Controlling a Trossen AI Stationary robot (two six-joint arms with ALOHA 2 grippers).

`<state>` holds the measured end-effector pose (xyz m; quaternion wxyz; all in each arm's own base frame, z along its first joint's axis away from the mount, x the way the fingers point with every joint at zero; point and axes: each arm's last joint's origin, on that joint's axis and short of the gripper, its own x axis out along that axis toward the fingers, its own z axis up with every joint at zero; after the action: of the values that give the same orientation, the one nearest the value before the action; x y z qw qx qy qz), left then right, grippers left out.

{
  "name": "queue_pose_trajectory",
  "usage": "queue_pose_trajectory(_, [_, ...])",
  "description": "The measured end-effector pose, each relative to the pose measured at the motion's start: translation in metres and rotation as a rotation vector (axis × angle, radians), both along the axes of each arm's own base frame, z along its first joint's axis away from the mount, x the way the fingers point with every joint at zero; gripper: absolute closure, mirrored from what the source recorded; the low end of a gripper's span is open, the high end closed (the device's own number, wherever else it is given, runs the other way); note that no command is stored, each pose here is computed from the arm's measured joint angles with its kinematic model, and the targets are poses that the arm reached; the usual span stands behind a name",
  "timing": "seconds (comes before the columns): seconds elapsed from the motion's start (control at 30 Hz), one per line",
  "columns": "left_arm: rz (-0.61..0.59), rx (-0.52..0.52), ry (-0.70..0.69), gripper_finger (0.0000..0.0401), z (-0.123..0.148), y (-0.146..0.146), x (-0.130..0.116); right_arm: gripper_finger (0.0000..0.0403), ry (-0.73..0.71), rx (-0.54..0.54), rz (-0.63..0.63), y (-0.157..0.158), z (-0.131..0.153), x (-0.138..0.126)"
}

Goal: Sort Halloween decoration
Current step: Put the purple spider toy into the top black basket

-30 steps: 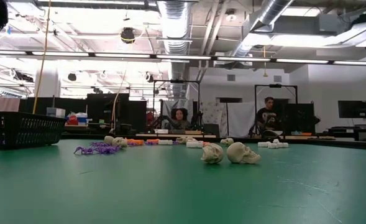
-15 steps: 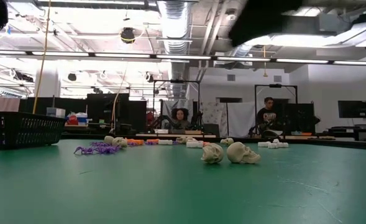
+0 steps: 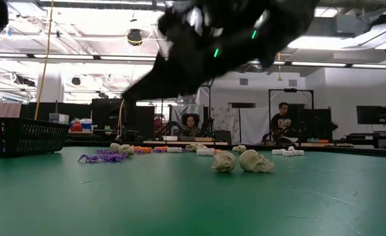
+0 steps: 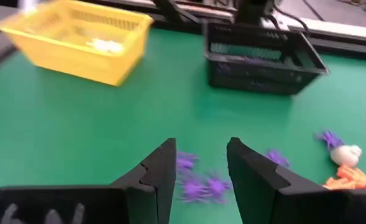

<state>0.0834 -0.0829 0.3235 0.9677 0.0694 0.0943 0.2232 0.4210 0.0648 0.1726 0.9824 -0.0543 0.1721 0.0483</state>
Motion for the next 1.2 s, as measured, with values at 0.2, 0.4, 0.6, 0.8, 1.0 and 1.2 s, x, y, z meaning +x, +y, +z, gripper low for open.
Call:
queue_pose_trajectory(0.2, [0.001,-0.006,-0.002,0.0387,0.0,0.0,0.0,0.0242,-0.033,0.017,-0.003,-0.018,-0.028,0.017])
queue_pose_trajectory(0.4, [0.001,-0.006,-0.003,0.0387,0.0,0.0,0.0,0.0242,-0.01,0.009,0.003,-0.019,-0.047,0.037])
queue_pose_trajectory(0.6, [-0.001,-0.009,0.001,0.0387,0.0,0.0,0.0,0.0242,0.052,0.01,0.012,-0.021,-0.063,0.046])
queue_pose_trajectory(0.8, [-0.013,-0.02,0.021,0.0387,-0.001,0.0,0.0,0.0242,0.141,0.053,-0.035,-0.033,-0.063,0.043])
queue_pose_trajectory(1.0, [-0.013,-0.021,0.022,0.0387,-0.001,0.0,0.0,0.0257,0.147,0.076,-0.06,-0.036,-0.063,0.043])
queue_pose_trajectory(1.2, [-0.013,-0.021,0.022,0.0387,-0.001,0.0,0.0,0.0333,0.152,0.083,-0.067,-0.036,-0.064,0.043])
